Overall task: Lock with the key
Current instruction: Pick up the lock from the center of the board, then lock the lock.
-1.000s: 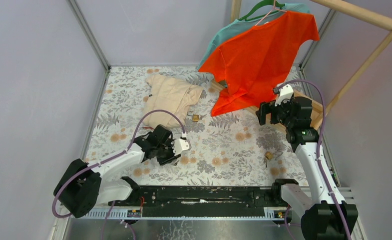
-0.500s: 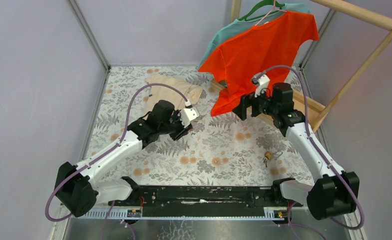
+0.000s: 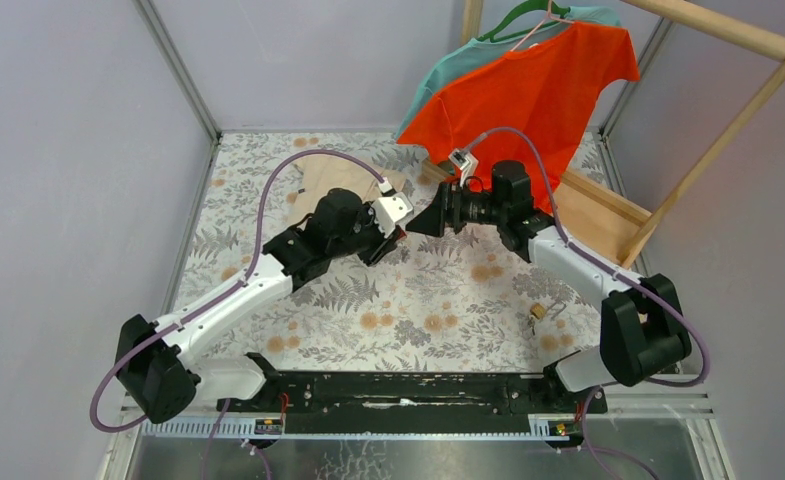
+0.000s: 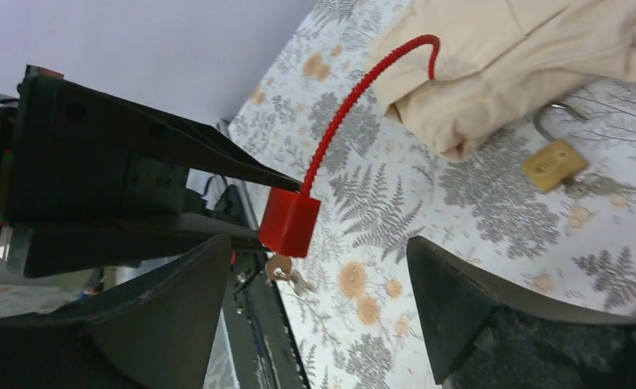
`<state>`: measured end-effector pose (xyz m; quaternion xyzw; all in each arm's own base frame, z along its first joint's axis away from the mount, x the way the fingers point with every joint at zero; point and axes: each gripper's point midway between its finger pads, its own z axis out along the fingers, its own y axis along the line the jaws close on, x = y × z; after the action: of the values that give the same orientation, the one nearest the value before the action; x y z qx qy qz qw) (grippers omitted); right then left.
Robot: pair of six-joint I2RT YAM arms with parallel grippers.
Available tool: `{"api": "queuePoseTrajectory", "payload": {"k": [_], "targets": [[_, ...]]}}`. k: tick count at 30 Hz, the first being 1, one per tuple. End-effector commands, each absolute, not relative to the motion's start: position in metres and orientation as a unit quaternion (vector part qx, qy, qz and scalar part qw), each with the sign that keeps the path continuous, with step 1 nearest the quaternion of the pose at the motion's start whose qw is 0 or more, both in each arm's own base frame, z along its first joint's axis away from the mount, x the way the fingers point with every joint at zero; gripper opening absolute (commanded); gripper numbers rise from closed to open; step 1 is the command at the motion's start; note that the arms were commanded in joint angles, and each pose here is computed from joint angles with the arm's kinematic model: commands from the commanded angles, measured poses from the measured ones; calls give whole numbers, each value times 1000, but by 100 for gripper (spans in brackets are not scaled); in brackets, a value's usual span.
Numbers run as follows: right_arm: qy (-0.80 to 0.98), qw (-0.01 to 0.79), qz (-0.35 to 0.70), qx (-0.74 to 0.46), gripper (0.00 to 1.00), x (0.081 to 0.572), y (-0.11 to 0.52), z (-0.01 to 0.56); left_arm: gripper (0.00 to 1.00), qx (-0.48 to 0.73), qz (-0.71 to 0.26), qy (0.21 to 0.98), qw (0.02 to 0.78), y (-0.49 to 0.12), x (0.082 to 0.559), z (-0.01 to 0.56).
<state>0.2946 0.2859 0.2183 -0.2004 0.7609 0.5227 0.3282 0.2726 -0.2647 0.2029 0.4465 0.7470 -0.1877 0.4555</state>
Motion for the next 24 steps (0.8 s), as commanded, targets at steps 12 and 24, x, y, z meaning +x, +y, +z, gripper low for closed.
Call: {"api": "queuePoseTrajectory", "payload": {"k": [12,24], "targets": [[708,257,623,-212,59,269,334,229,0,423,-189,720,517,-272,284,232],[709,261,611,-236,9,268,334,227,3,421,-183,723,516,-269,283,228]]}}
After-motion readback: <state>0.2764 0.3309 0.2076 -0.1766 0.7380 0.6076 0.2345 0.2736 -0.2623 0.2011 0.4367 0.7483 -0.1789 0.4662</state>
